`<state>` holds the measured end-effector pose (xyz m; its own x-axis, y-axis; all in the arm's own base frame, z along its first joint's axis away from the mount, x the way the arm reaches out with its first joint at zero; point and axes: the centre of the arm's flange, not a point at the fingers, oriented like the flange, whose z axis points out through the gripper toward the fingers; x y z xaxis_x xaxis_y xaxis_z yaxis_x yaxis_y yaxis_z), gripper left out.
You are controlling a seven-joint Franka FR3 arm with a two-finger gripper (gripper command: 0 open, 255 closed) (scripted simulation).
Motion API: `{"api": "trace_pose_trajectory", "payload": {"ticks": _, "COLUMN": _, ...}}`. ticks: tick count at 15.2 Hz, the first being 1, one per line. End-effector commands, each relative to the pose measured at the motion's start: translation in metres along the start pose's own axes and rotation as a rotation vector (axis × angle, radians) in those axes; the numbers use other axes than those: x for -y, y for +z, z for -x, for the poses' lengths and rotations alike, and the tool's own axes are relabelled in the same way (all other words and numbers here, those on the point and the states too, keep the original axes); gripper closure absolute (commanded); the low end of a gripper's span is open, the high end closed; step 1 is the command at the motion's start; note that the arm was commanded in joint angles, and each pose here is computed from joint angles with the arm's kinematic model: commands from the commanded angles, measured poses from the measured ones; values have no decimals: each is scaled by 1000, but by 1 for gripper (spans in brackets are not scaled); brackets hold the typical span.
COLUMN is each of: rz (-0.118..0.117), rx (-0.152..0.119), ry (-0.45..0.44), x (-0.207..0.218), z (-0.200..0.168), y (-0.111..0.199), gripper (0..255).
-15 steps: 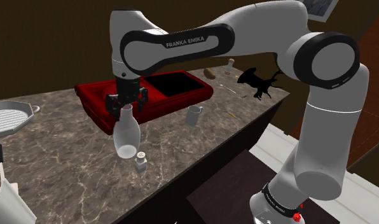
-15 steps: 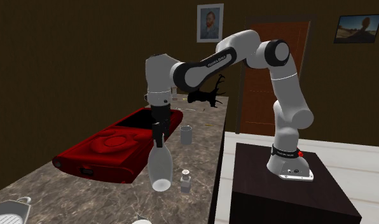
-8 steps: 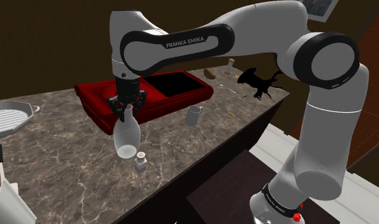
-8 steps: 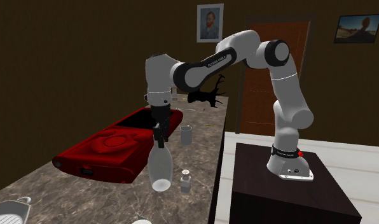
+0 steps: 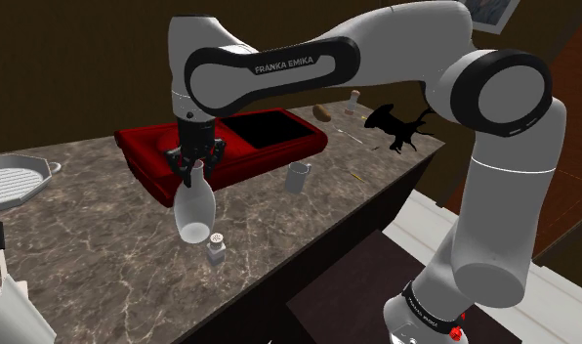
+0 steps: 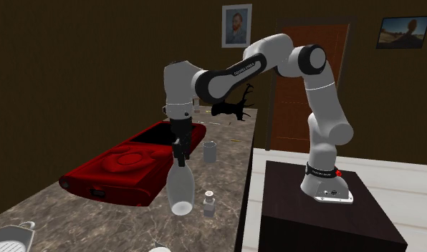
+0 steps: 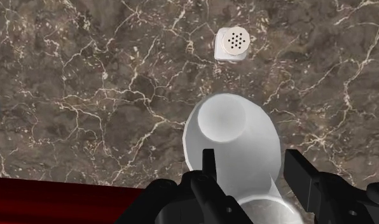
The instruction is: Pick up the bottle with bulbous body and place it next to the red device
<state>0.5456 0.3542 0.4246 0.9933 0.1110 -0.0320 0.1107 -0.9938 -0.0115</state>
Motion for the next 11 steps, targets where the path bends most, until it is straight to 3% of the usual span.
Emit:
{"api": "trace_pose_trajectory", "payload": {"ticks": 1, "rz": 0, "rx": 0, "ry": 0, "x": 0, "z": 0, "y": -5, "gripper": 255}}
{"api": "trace_pose_trajectory", "payload": {"ticks": 11, "rz": 0, "rx": 0, "ry": 0, "x": 1, "z": 2, "y": -58, "gripper": 255}}
